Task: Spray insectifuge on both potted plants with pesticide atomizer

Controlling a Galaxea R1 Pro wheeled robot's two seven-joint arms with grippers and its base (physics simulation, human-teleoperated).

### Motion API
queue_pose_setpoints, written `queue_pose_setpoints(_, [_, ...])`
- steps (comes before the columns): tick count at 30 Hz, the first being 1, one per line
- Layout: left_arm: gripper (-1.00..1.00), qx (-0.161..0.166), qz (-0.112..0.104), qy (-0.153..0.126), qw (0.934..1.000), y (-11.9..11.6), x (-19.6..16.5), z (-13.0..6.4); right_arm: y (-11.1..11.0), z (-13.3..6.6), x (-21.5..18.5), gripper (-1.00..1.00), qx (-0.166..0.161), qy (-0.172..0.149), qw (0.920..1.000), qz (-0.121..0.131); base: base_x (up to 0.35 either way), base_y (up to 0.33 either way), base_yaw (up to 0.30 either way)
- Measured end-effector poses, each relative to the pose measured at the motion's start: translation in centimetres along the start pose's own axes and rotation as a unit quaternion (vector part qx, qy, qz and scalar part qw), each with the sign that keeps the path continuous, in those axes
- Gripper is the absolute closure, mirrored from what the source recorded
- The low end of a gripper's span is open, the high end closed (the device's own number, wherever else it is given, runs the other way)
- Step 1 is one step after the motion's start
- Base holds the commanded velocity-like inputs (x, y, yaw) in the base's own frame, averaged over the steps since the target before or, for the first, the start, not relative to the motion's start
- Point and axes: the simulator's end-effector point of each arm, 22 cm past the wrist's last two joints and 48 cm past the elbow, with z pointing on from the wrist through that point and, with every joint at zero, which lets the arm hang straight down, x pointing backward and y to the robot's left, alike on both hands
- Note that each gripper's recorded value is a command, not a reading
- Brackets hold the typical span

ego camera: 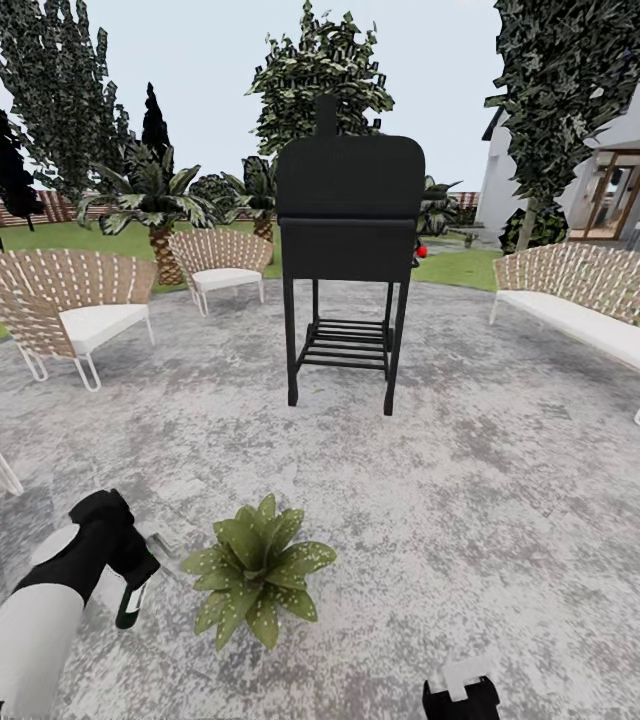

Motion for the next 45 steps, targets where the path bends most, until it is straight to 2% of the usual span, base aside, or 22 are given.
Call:
queue_pose_setpoints(6, [1.00,-0.002,0.020,0.019,0.9996,-0.5,0.2,0.2,-0.2,0.0,0.1,-1.00,0.001,0.001,1.0000,-0.001,0.000,0.000,0.000])
queue_pose_setpoints(14, [1.00,0.025,0.013,0.055,0.9981,-1.9,4.0,2.3,-0.1,0.0,0.2,-1.00,0.000,0.002,1.0000,-0.001,0.000,0.000,0.000])
queue_pose_setpoints(15, [1.00,0.062,0.009,0.088,0.9942,-4.2,6.4,4.4,-0.1,0.0,0.2,-1.00,0.000,0.002,1.0000,-0.001,0.000,0.000,0.000])
queue_pose_setpoints(16, [1.00,0.066,0.008,0.097,0.9931,-4.6,7.1,4.9,-0.1,0.0,0.2,-1.00,0.000,0.002,1.0000,-0.002,0.000,0.000,0.000])
queue_pose_setpoints(19, [1.00,0.042,0.007,0.096,0.9945,-3.6,7.1,5.1,-0.1,0.0,0.2,-1.00,0.000,0.002,1.0000,-0.002,0.097,0.083,0.000])
queue_pose_setpoints(22, [1.00,0.041,0.008,0.092,0.9949,-3.8,6.7,5.2,-0.1,0.0,0.2,-1.00,0.000,0.002,1.0000,-0.001,0.277,0.061,0.000])
queue_pose_setpoints(28, [1.00,0.051,0.010,0.088,0.9948,-4.8,6.1,5.4,-0.1,0.0,0.3,-1.00,0.000,0.002,1.0000,-0.002,0.091,-0.038,0.000])
queue_pose_setpoints(31, [1.00,0.077,0.011,0.092,0.9927,-6.4,6.8,6.3,-0.1,0.0,0.3,-1.00,0.000,0.002,1.0000,-0.002,0.002,-0.001,0.000])
queue_pose_setpoints(33, [1.00,0.099,0.026,0.080,0.9915,-7.4,6.9,6.9,-0.1,0.0,0.3,-1.00,0.000,0.002,1.0000,-0.002,0.000,0.000,0.000])
queue_pose_setpoints(36, [1.00,0.105,0.047,0.064,0.9913,-7.5,6.7,7.1,-0.1,0.0,0.3,-1.00,0.000,0.002,1.0000,-0.002,0.000,0.000,0.000])
queue_pose_setpoints(43, [1.00,0.096,0.056,0.051,0.9925,-6.9,4.5,6.2,-0.1,0.0,0.3,-1.00,0.000,0.002,1.0000,-0.002,0.000,0.000,0.000])
queue_pose_setpoints(45, [1.00,0.081,0.057,0.042,0.9942,-5.5,2.6,5.0,-0.1,0.0,0.3,-1.00,0.000,0.002,1.0000,-0.002,0.000,0.000,0.000])
